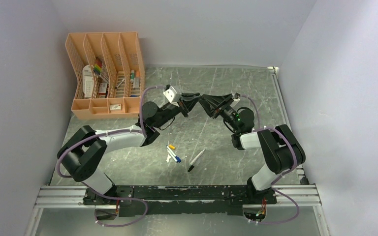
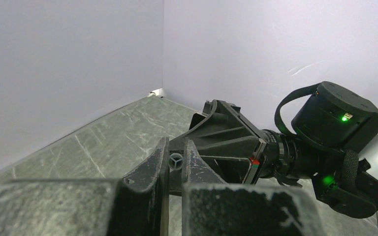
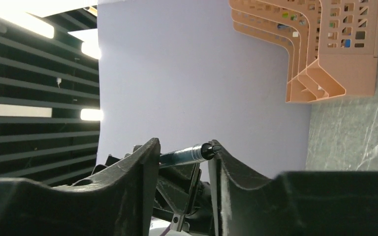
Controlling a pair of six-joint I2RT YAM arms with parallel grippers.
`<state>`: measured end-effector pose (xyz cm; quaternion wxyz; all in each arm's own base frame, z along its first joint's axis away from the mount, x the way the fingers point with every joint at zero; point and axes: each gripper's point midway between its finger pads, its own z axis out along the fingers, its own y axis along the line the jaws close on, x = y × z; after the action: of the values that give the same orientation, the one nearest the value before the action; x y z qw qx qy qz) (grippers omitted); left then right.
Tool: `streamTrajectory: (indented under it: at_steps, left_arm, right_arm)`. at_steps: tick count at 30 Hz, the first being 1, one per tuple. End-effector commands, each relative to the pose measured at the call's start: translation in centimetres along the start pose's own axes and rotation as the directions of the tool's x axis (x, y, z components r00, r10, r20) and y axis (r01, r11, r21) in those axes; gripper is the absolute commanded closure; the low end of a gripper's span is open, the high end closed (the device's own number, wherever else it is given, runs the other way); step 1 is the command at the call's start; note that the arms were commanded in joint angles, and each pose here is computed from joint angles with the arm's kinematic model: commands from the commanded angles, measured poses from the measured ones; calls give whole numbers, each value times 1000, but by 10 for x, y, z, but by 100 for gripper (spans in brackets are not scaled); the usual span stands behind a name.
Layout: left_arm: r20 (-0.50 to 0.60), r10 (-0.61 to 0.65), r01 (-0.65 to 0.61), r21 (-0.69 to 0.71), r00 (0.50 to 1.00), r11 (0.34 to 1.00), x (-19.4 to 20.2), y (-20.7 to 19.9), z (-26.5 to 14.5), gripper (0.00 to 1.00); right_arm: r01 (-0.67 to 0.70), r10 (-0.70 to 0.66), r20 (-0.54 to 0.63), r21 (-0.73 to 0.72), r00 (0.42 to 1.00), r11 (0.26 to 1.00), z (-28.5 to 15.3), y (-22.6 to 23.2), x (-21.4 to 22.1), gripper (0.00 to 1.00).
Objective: Insert the pens into the pen caps
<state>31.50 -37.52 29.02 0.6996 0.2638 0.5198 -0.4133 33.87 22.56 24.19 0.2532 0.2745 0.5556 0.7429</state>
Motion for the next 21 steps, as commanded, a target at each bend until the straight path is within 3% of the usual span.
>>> streamTrajectory:
  at_steps: [1, 7, 14, 16, 19, 21]
  left_arm:
    - [38, 34, -33, -7, 999, 999, -19, -6, -3, 93]
    - [23, 29, -28, -5, 999, 1000, -15, -8, -7, 93]
    - [-14, 1, -1, -9, 1000, 1000, -13, -10, -10, 92]
    - [-12, -10, 10, -5, 1000, 1000, -21, -12, -13, 84]
    - [-33, -48, 48, -5, 998, 999, -34, -16, -15, 57]
    - [-106, -88, 85, -33, 990, 996, -35, -15, -11, 44]
  right_arm:
    - [6, -5, 30, -12, 1000, 1000, 5, 9, -4, 65]
    - [13, -12, 41, -38, 999, 999, 2, 14, -5, 99]
    - [93, -93, 13, -64, 996, 994, -1, 14, 1, 100]
    - [125, -126, -4, -50, 992, 991, -1, 8, 4, 100]
    - [233, -234, -45, -17, 971, 972, 3, 1, 8, 100]
    - [336, -334, -70, 21, 940, 942, 6, -3, 8, 100]
